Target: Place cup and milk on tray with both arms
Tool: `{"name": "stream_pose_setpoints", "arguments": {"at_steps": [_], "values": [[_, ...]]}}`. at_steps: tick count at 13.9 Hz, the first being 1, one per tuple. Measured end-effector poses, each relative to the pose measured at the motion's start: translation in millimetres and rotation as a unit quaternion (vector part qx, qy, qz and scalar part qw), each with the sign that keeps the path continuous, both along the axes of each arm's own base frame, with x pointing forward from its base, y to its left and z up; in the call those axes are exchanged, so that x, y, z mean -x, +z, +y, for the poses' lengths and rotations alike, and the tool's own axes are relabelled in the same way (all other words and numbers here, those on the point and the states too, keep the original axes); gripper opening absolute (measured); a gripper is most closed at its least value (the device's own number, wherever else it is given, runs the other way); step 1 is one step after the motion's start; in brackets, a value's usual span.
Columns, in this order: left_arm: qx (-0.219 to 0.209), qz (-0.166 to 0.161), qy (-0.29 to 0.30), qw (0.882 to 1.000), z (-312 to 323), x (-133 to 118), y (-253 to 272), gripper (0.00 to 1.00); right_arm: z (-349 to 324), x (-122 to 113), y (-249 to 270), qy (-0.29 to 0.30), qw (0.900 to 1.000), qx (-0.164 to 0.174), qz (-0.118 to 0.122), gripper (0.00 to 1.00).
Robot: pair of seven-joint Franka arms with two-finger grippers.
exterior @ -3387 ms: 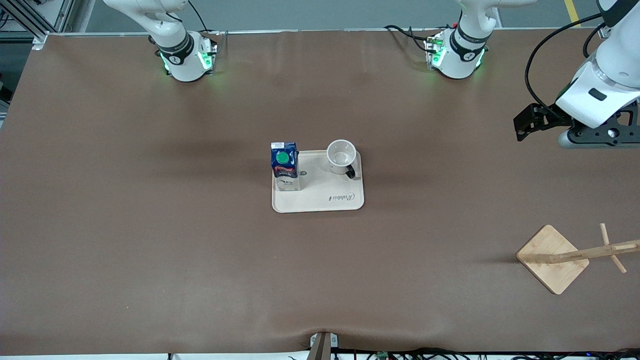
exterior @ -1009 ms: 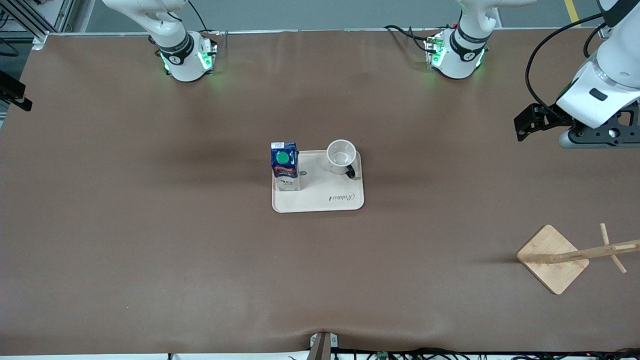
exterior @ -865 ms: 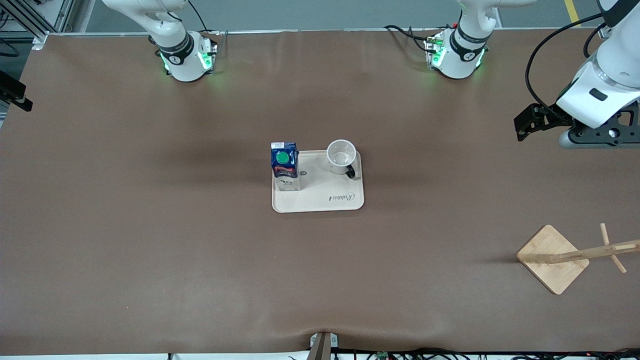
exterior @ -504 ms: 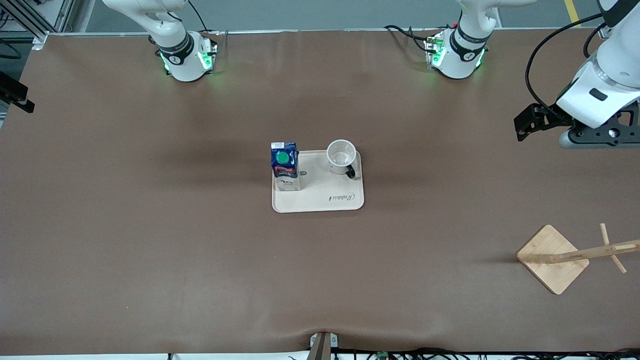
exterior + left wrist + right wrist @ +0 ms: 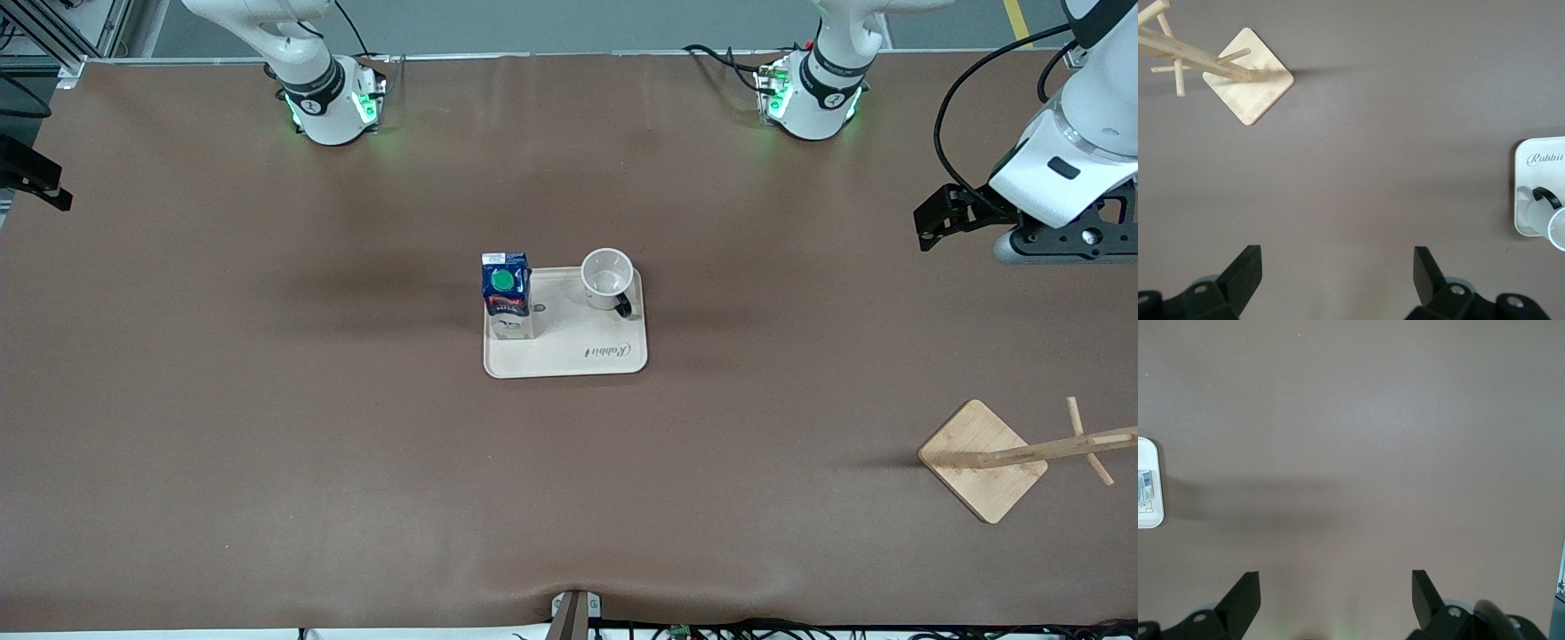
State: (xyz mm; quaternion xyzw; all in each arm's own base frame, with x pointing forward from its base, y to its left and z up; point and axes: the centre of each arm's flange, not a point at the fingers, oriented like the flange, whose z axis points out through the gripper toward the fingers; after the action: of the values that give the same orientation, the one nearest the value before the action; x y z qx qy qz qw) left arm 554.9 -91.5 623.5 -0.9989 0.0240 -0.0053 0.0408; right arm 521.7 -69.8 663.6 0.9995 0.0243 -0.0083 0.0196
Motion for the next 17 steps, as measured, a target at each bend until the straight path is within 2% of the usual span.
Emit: {"name": "stream_pose_setpoints", "arguments": {"at_steps": [17], "values": [[0.0,0.0,0.0,1.0,-0.1,-0.1,-0.4,1.0,2.0,-1.0,-2.0,0.002,1.0,-0.002,0.0,1.0]]}}
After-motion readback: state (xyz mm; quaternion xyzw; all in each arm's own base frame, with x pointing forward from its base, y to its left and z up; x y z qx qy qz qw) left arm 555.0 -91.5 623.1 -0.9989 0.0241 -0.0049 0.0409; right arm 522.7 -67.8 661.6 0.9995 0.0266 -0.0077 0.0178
